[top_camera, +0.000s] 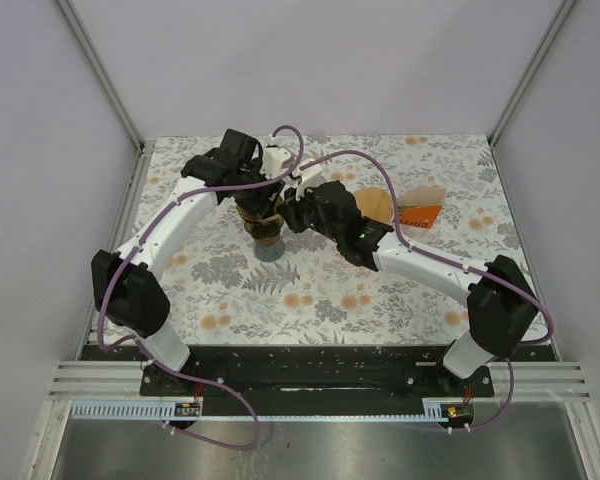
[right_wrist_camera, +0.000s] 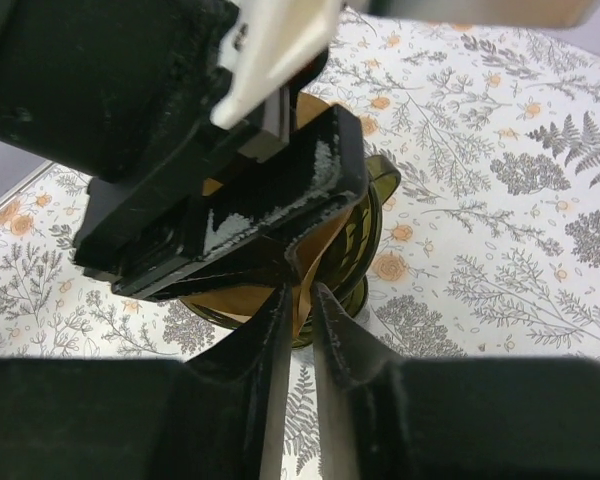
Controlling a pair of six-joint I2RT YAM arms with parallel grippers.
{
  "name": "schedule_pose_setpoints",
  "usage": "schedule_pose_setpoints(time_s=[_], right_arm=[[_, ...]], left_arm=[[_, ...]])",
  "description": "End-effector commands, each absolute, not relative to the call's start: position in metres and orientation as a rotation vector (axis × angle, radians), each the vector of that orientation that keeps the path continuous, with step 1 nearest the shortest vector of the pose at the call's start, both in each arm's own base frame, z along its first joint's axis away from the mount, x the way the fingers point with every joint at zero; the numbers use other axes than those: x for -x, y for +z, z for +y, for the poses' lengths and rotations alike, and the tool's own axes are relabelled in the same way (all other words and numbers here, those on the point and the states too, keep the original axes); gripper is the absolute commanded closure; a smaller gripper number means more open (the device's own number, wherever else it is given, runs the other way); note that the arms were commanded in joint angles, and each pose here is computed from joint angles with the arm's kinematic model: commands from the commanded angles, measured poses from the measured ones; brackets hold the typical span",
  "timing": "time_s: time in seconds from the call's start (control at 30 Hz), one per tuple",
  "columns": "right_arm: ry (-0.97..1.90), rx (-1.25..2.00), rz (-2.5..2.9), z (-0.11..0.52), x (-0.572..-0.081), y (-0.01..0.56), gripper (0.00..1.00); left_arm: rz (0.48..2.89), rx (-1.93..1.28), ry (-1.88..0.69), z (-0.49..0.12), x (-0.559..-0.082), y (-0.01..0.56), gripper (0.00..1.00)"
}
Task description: Place the coffee filter in the dripper
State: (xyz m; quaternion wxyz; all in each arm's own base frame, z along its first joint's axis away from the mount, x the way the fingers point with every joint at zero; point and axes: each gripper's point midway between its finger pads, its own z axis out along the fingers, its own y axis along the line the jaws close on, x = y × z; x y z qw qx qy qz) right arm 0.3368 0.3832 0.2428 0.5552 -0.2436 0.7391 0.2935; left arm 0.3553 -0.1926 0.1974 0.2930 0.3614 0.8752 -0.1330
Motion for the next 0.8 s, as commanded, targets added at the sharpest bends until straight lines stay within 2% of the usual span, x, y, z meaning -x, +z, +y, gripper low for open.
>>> schedule_pose_setpoints(time_s=[0.0,0.23,0.37,0.67,0.77], right_arm=[[0.679,0.54,1.715,0.387,-0.344,0.261,0.81],[0.665,0.516,1.743,0.383,-0.344,0.258,0.92],[0.668,0.515,1.756,0.384,-0.344,0.256,0.95],[0.649,0.5,1.784,0.38,-0.345,0.253,1.0],[0.649,0.497,1.783,0.38,-0.345,0.255,1.0]], left_arm=[[2.234,-0.962,-0.379,-0.197,-0.352,0.224,0.52],[2.228,-0.965,-0.387,-0.197,-0.349,0.228,0.51],[2.215,-0.968,-0.391,-0.197,-0.347,0.236,0.48],[2.178,-0.99,-0.359,-0.189,-0.34,0.256,0.29],[2.168,-0.987,-0.359,-0.186,-0.337,0.261,0.27]])
